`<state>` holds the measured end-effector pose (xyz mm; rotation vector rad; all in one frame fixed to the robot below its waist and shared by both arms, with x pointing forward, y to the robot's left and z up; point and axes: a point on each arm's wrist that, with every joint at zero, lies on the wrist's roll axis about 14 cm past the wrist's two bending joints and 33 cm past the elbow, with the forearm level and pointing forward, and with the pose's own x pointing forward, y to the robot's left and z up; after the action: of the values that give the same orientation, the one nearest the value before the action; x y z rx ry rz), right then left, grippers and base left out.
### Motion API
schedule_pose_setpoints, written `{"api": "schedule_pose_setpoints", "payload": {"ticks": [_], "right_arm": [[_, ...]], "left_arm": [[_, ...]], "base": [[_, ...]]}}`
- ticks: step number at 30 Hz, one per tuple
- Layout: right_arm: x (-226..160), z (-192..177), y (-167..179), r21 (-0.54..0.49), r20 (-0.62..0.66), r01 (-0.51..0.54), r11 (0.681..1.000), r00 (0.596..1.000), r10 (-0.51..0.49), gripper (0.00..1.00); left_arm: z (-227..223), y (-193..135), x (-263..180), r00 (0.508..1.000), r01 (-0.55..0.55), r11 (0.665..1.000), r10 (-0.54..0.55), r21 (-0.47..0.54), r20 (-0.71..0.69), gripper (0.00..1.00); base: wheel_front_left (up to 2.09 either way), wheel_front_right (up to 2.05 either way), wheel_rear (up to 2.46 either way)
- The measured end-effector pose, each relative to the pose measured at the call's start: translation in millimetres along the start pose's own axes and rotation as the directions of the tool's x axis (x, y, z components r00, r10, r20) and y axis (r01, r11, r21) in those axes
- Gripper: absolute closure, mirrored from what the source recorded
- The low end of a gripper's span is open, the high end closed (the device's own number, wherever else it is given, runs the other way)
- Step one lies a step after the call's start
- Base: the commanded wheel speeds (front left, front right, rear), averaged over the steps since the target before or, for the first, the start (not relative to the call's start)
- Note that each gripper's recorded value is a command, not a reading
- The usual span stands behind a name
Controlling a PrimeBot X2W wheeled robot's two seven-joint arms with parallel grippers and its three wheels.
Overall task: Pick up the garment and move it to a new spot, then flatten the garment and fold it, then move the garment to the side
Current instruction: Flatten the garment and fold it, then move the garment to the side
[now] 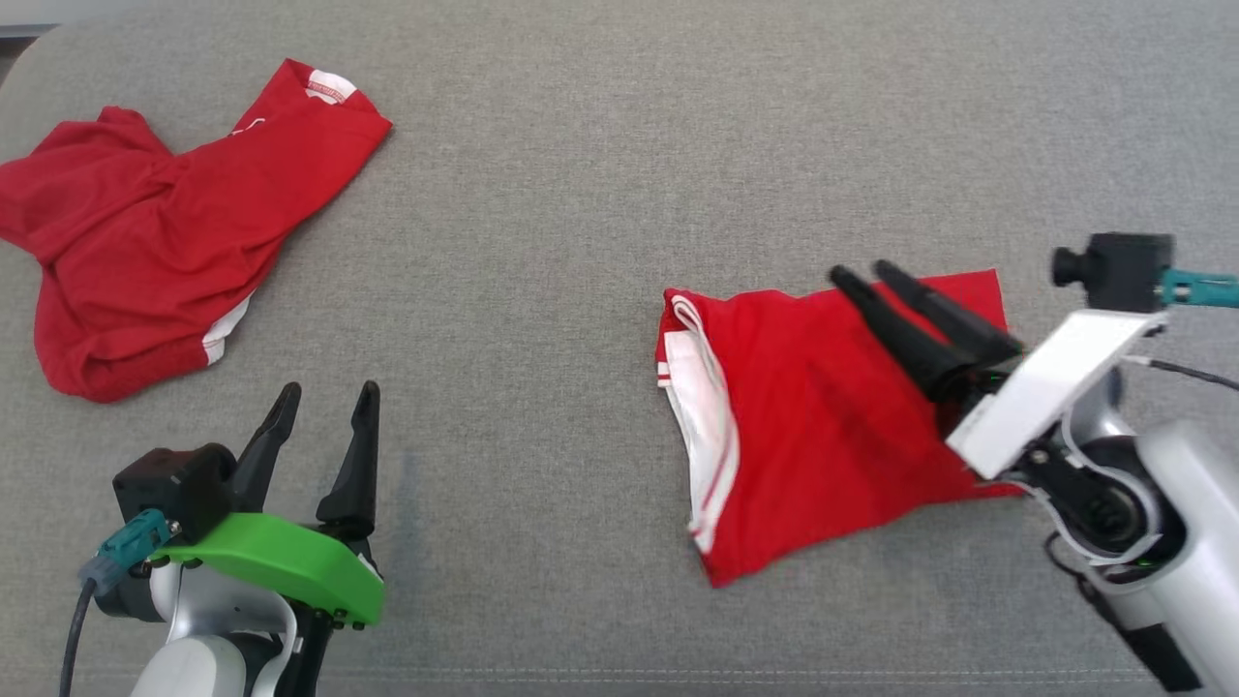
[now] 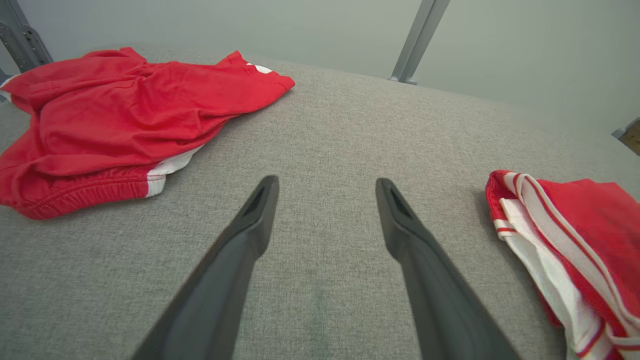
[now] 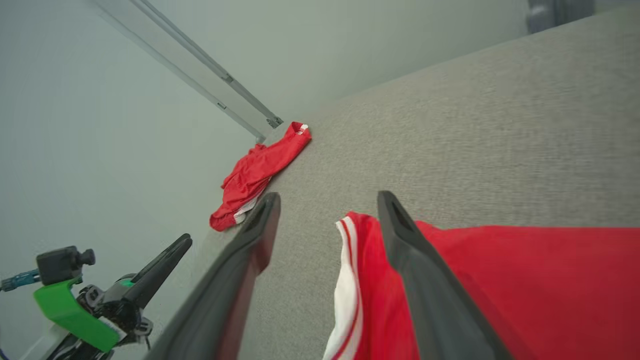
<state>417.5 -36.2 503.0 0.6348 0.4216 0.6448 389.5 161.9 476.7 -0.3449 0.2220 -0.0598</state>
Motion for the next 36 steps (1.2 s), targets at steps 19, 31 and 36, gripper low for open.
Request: {"api": "schedule_pose_setpoints", "payload": {"ticks": [19, 31, 36], "right_arm": [[-79, -40, -147, -0.028, -0.120, 0.459, 0.888, 0.880, -0.459, 0.00], [-41, -73, -125, 0.156, -0.271, 0.345, 0.925, 0.916, -0.296, 1.00], [-34, -40, -148, 0.061, -0.273, 0.364, 0.930, 0.902, -0.335, 1.00]], "left_arm": [[-13, -12, 8, 0.999, 0.031, 0.999, -0.032, -0.027, -0.037, 0.00], [-10, -3, 7, 1.000, 0.001, 1.000, -0.002, -0.028, -0.030, 0.00], [-4, 7, 12, 1.000, -0.025, 1.000, 0.025, -0.019, -0.013, 0.00]], "base": [[0.00, 0.00, 0.00], [0.00, 0.00, 0.00], [0.00, 0.00, 0.00]]}}
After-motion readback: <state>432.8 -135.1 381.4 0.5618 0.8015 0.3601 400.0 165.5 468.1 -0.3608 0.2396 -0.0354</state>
